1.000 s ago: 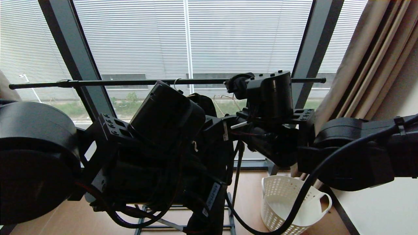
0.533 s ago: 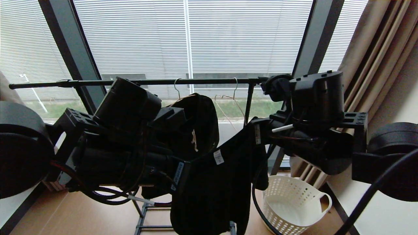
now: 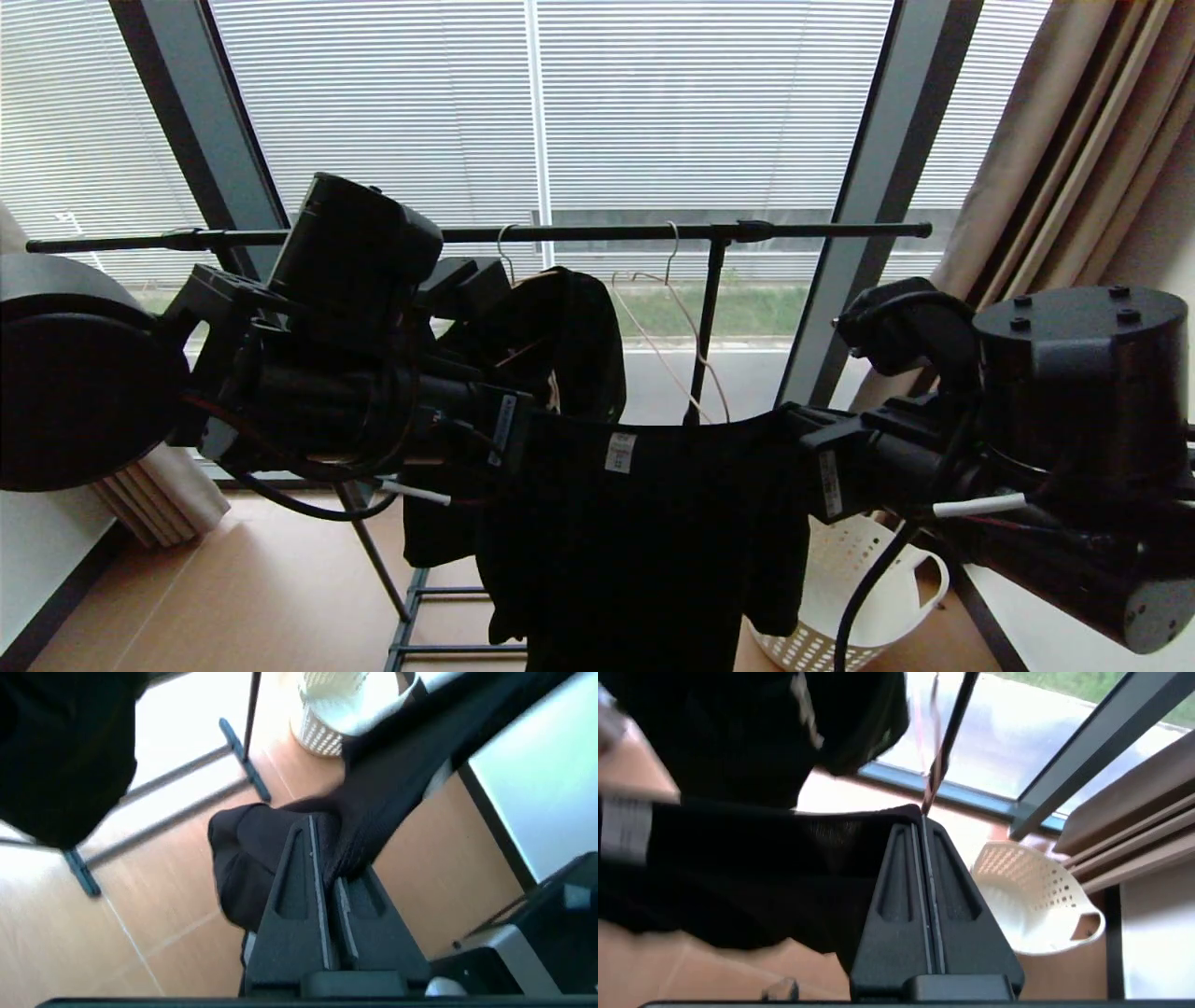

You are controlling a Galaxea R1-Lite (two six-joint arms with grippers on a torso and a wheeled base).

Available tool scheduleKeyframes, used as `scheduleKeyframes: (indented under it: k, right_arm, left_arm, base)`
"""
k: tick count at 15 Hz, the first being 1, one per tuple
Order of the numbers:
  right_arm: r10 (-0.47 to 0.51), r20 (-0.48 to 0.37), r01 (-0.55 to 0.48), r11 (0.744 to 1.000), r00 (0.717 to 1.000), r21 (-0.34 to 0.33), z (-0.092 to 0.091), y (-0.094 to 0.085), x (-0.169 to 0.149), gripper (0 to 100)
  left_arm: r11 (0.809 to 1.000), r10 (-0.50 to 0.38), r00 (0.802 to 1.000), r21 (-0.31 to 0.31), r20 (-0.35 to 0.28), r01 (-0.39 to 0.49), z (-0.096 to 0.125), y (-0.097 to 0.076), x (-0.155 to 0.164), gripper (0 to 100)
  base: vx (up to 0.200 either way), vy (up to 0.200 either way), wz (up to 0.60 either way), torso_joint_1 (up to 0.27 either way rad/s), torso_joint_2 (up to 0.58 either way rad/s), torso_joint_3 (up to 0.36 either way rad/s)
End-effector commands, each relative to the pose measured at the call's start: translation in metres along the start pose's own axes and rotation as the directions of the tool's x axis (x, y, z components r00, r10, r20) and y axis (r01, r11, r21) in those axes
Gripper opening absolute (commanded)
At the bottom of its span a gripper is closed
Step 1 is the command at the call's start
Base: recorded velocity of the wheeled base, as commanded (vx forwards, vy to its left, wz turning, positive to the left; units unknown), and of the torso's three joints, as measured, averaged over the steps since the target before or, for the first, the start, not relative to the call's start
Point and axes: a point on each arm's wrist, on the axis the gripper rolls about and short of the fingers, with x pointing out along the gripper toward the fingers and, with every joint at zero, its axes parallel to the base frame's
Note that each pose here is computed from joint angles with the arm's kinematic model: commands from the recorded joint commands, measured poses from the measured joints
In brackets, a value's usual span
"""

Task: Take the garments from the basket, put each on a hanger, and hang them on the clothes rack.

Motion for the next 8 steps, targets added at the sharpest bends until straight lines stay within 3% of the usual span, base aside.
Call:
scheduleKeyframes:
  k: [1, 5, 8]
  right_arm:
    - [0.017, 0.005, -0.017, 1.0, 1.0, -0.002, -0.003, 0.0, -0.008, 0]
    - [0.019, -0.005, -0.019, 1.0, 1.0, -0.006, -0.005, 0.001, -0.006, 0]
    - [0.018, -0.041, -0.019, 0.999, 0.999, -0.026, -0.018, 0.0, -0.004, 0]
  left_arm:
    - [1.0, 0.002, 1.0, 0.006, -0.022, -0.002, 0.001, 0.0, 0.012, 0]
    - [0.999, 0.0, 1.0, 0.034, -0.014, 0.0, 0.001, -0.001, 0.011, 0]
    - [0.998, -0.027, 0.998, 0.051, 0.058, 0.024, 0.01, -0.01, 0.005, 0]
  base:
    - [0.0, 0.0, 0.0, 0.0, 0.0, 0.0]
    - [0.0, 0.0, 0.0, 0.0, 0.0, 0.0]
    - [0.0, 0.0, 0.0, 0.0, 0.0, 0.0]
